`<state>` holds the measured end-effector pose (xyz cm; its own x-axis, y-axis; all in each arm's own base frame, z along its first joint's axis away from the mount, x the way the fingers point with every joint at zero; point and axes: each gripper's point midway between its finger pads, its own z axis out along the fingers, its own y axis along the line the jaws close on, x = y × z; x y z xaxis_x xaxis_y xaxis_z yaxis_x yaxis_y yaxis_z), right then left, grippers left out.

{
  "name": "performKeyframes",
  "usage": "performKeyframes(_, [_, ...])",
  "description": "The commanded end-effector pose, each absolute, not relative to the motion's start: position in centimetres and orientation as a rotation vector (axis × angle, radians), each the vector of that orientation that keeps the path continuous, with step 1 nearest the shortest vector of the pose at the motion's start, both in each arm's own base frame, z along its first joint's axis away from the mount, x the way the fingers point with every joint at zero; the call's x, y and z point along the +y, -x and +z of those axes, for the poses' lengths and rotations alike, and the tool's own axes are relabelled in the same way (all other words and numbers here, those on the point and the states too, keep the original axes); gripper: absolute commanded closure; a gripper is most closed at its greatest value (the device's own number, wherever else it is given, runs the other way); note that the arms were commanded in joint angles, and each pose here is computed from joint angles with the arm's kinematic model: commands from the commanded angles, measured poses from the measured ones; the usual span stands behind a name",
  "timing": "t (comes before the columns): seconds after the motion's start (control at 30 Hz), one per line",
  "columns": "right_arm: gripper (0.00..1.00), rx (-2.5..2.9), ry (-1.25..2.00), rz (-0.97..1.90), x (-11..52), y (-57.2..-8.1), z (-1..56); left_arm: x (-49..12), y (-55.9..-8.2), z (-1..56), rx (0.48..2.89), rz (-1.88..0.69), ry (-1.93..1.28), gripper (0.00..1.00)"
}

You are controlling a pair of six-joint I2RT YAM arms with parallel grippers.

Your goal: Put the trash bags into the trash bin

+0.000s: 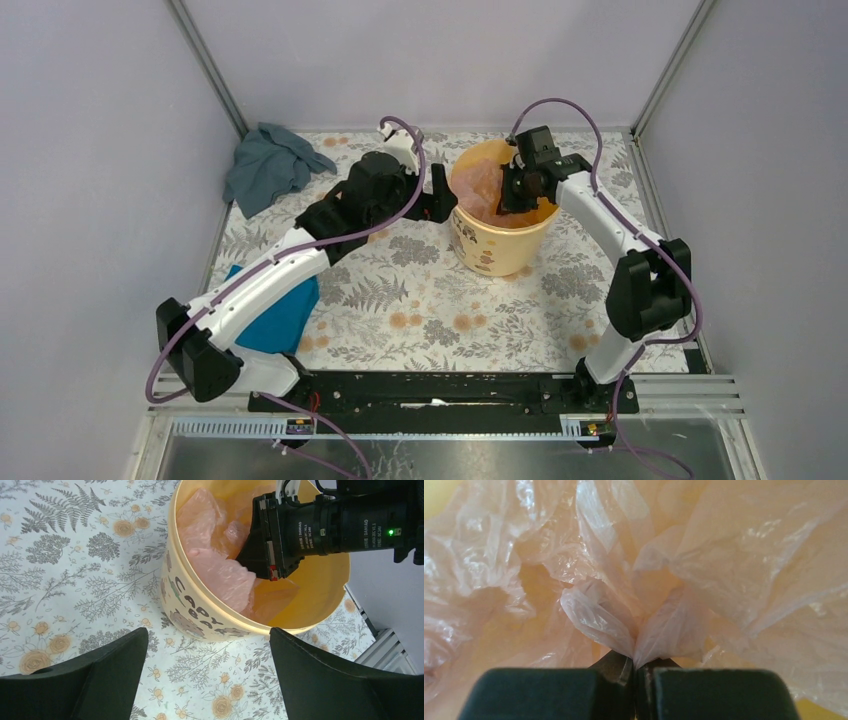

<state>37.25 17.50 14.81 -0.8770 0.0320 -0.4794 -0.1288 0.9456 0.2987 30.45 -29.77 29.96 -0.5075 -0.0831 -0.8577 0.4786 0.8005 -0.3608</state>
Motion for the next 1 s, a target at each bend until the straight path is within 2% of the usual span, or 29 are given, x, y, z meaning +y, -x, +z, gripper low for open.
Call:
performKeyframes(0.0, [1.0,2.549,0.106,0.444,17.4,-36.5,17.8,-31.5,-32.3,32.9,1.903,-0.758,-0.292,0.15])
performKeyframes(0.13, [1.0,2.441,0.091,0.485,17.4,-36.2,22.3,-34.6,-33.4,33.8,1.86,-0.86,-0.34,0.33])
performKeyframes(0.37, [1.0,2.238,0.029,0.61,17.6,-34.6,29.6,-38.5,-34.6,30.4,1.923,-0.975,-0.371,0.52])
performKeyframes(0.47, [0.98,2.131,-0.025,0.694,17.9,-34.1,31.5,-38.9,-33.7,30.7,1.881,-1.047,-0.4,0.55])
performKeyframes(0.53, [0.98,2.088,-0.049,0.716,17.9,-33.9,31.9,-38.2,-32.8,32.9,1.797,-1.094,-0.41,0.52])
performKeyframes(0.63, [0.97,2.049,-0.067,0.737,17.9,-33.8,32.5,-36.4,-32.1,36.0,1.699,-1.081,-0.401,0.42])
performKeyframes(0.7, [0.92,2.031,-0.068,0.758,18.1,-33.8,32.7,-35.8,-31.6,37.0,1.675,-1.091,-0.402,0.35])
performKeyframes(0.8, [0.75,2.014,-0.046,0.795,18.7,-33.7,33.3,-35.8,-30.1,38.1,1.641,-1.16,-0.435,0.23])
performKeyframes(0.93, [0.4,2.003,-0.018,0.768,18.1,-33.0,33.6,-36.0,-28.2,39.3,1.588,-1.26,-0.483,0.09])
performKeyframes(0.97, [0.33,2.004,-0.008,0.753,17.9,-32.7,33.5,-36.1,-27.9,39.5,1.588,-1.274,-0.485,0.08])
